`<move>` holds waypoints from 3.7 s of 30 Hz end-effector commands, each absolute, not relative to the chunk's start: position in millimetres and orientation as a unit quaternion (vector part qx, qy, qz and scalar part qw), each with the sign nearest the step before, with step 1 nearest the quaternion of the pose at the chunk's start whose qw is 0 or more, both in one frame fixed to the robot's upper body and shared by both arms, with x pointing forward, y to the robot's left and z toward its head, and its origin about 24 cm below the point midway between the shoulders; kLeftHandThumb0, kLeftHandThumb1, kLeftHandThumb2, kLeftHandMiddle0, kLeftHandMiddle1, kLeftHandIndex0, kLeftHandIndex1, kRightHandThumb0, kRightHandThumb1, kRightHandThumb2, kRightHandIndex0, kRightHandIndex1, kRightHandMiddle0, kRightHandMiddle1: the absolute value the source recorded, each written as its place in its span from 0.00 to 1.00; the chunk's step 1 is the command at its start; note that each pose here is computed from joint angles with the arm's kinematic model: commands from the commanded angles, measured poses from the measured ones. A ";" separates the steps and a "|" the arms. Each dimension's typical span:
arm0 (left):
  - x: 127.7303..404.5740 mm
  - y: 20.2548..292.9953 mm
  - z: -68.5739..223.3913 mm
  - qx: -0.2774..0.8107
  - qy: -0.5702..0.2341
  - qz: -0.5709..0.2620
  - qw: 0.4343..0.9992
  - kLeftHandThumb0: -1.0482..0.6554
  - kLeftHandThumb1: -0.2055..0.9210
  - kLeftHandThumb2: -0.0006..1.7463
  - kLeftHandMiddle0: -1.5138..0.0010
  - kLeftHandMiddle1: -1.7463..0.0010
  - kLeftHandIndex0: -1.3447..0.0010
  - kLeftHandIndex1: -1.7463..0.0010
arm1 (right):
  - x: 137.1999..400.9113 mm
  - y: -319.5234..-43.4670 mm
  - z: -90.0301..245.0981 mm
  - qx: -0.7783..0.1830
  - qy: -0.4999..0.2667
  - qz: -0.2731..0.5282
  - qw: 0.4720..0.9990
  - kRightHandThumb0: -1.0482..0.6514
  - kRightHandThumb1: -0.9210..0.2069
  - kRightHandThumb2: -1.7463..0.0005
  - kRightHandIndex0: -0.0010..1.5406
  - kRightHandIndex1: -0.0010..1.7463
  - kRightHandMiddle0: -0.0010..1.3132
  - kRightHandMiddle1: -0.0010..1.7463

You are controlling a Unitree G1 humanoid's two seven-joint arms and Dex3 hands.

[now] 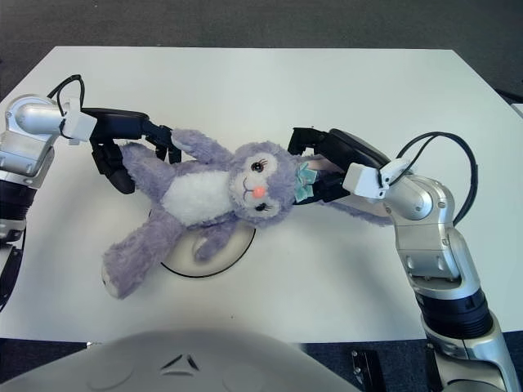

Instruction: Put the doll into the plate.

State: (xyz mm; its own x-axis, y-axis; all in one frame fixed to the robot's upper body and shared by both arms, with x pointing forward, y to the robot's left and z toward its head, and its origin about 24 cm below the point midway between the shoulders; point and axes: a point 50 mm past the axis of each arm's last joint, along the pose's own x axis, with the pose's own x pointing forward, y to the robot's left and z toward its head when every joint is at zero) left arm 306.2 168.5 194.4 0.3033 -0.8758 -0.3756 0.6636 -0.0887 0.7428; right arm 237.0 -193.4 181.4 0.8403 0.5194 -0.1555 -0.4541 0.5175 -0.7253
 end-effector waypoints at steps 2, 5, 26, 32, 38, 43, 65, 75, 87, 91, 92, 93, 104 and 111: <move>309.2 177.0 209.6 0.474 -0.112 -0.564 0.667 0.21 0.89 0.00 0.72 0.89 0.79 0.85 | 234.0 -197.1 194.3 -0.386 -0.028 0.286 0.877 0.13 0.02 1.00 0.24 0.30 0.18 0.32; 309.3 177.3 210.0 0.474 -0.111 -0.564 0.667 0.20 0.89 0.00 0.72 0.96 0.79 0.91 | 233.5 -197.1 195.5 -0.383 -0.024 0.287 0.878 0.12 0.02 1.00 0.27 0.21 0.19 0.29; 317.9 200.7 265.6 0.464 -0.012 -0.560 0.686 0.06 1.00 0.05 0.98 1.00 0.92 1.00 | 231.9 -222.4 224.0 -0.266 -0.049 0.293 0.917 0.03 0.07 1.00 0.28 0.00 0.22 0.19; 317.5 200.5 267.5 0.462 -0.005 -0.559 0.688 0.06 1.00 0.06 0.99 1.00 0.93 1.00 | 231.5 -222.8 224.3 -0.265 -0.050 0.292 0.918 0.02 0.08 1.00 0.27 0.00 0.23 0.14; 318.1 205.3 269.6 0.459 0.003 -0.544 0.702 0.06 1.00 0.06 0.99 1.00 0.93 1.00 | 236.3 -235.0 221.7 -0.257 -0.043 0.265 0.929 0.01 0.07 1.00 0.26 0.00 0.23 0.10; 318.1 206.1 270.1 0.458 0.000 -0.543 0.704 0.06 1.00 0.05 0.99 1.00 0.93 1.00 | 239.0 -239.1 221.6 -0.252 -0.037 0.266 0.930 0.01 0.07 1.00 0.26 0.00 0.23 0.08; 328.3 228.2 273.5 0.452 -0.063 -0.405 0.792 0.09 1.00 0.02 0.87 0.99 0.87 0.98 | 251.0 -262.3 227.4 -0.188 -0.023 0.264 0.946 0.05 0.11 1.00 0.24 0.00 0.31 0.08; 332.0 240.0 267.5 0.427 -0.074 -0.337 0.836 0.21 0.95 0.00 0.77 0.99 0.77 0.97 | 255.0 -271.8 223.6 -0.157 -0.033 0.216 0.963 0.17 0.08 1.00 0.33 0.01 0.36 0.06; 346.5 244.9 228.8 0.275 -0.171 -0.331 0.886 0.31 1.00 0.10 0.65 0.98 0.62 0.95 | 245.6 -262.8 211.1 -0.145 -0.059 0.118 0.981 0.26 0.00 0.94 0.37 0.01 0.42 0.07; 346.9 245.1 228.5 0.274 -0.172 -0.332 0.886 0.32 1.00 0.11 0.64 0.98 0.61 0.94 | 245.0 -261.9 210.8 -0.144 -0.059 0.115 0.981 0.26 0.00 0.94 0.37 0.01 0.43 0.07; 347.8 239.8 218.4 0.247 -0.162 -0.310 0.903 0.32 1.00 0.11 0.64 0.98 0.60 0.94 | 242.3 -257.2 205.3 -0.145 -0.066 0.086 0.984 0.26 0.00 0.93 0.37 0.01 0.43 0.07; 347.9 236.1 210.8 0.228 -0.153 -0.293 0.916 0.33 1.00 0.11 0.61 0.98 0.59 0.94 | 239.8 -253.7 201.6 -0.145 -0.071 0.063 0.985 0.27 0.00 0.93 0.39 0.02 0.44 0.07; 347.5 221.5 184.9 0.159 -0.162 -0.234 0.946 0.40 1.00 0.14 0.28 0.95 0.63 0.24 | 236.4 -248.0 185.8 -0.129 -0.080 -0.003 0.988 0.37 0.00 0.91 0.48 0.02 0.52 0.14; 346.7 217.0 143.0 0.047 -0.154 -0.164 0.973 0.57 1.00 0.09 0.47 0.51 0.65 0.20 | 244.5 -260.2 158.6 -0.066 -0.120 -0.034 0.990 0.40 0.00 0.86 0.62 0.07 0.40 0.68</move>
